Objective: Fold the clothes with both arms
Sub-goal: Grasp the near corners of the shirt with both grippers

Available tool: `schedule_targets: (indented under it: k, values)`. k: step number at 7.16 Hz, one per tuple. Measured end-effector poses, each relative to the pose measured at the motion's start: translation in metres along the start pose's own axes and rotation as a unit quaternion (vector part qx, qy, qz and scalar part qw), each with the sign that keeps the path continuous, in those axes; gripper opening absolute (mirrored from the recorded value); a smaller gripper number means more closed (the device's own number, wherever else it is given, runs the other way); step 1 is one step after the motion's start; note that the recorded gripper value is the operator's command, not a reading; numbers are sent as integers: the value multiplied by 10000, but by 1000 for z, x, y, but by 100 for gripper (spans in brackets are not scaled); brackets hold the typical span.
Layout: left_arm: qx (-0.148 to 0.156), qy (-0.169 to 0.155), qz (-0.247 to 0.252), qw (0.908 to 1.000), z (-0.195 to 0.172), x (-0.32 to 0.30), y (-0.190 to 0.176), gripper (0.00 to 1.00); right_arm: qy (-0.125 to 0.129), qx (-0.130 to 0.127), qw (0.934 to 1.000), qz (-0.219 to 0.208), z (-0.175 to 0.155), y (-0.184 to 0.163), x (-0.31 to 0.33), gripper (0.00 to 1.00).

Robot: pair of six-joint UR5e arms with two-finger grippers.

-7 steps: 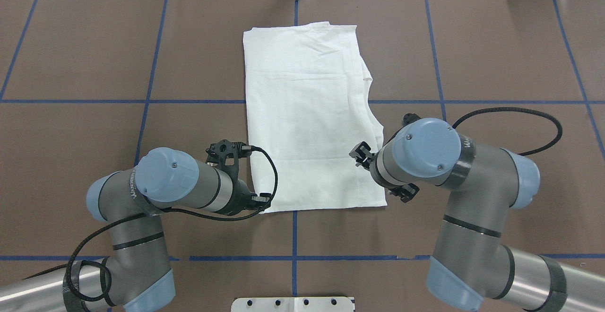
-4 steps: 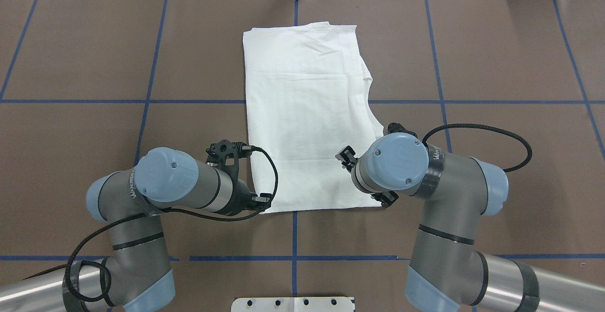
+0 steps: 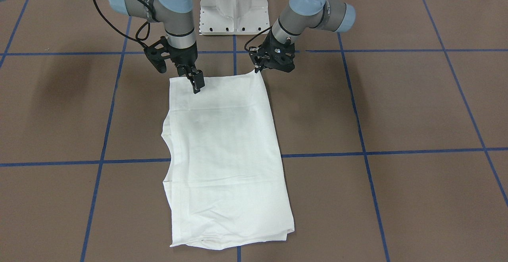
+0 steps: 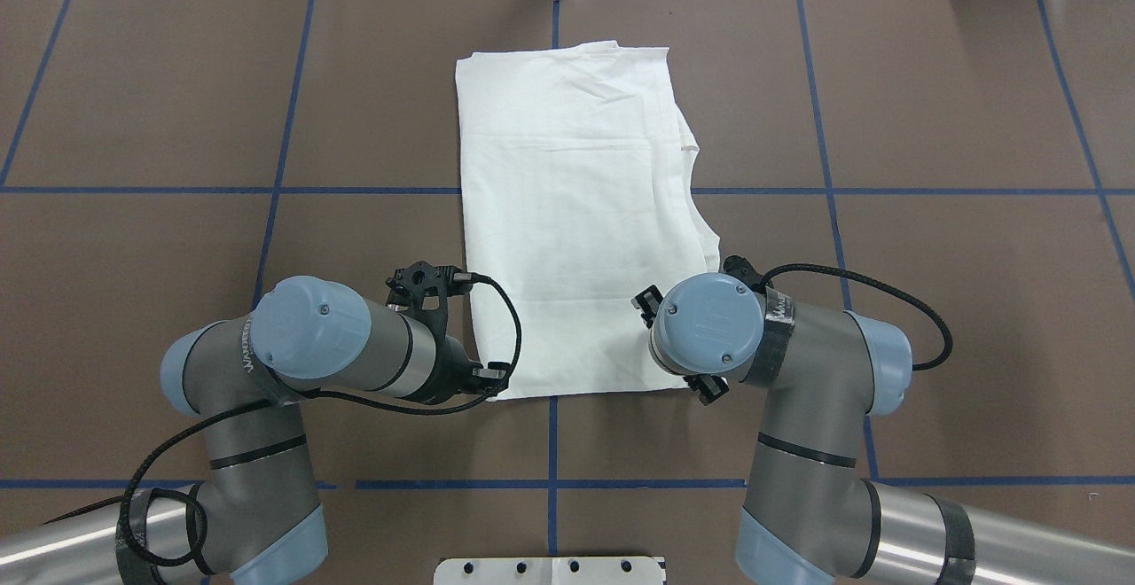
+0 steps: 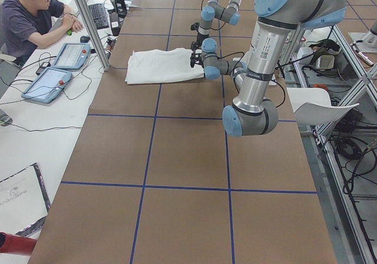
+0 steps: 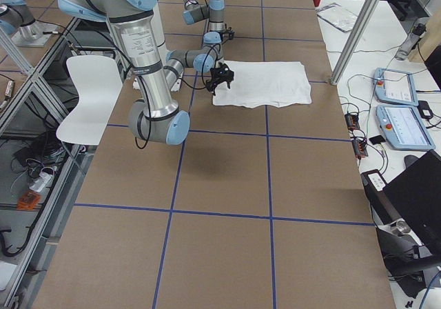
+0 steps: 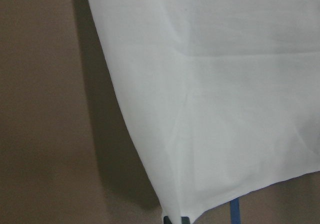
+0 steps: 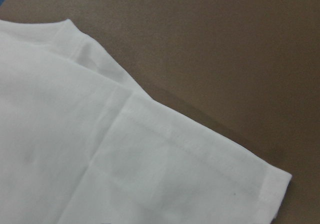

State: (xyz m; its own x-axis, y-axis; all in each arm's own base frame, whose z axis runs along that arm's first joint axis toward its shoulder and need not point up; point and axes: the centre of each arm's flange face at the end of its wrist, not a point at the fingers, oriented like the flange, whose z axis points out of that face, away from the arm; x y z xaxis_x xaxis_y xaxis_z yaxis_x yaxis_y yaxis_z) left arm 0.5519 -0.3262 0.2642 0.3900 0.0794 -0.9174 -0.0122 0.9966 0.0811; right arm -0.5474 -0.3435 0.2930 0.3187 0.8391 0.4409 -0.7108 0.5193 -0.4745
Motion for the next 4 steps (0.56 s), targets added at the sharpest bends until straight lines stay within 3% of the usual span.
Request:
schedule_targets:
  k: [4]
  values:
    - [4,4,3,10000,-1,0,0,0,30,60,9999,84,6,2,0,96]
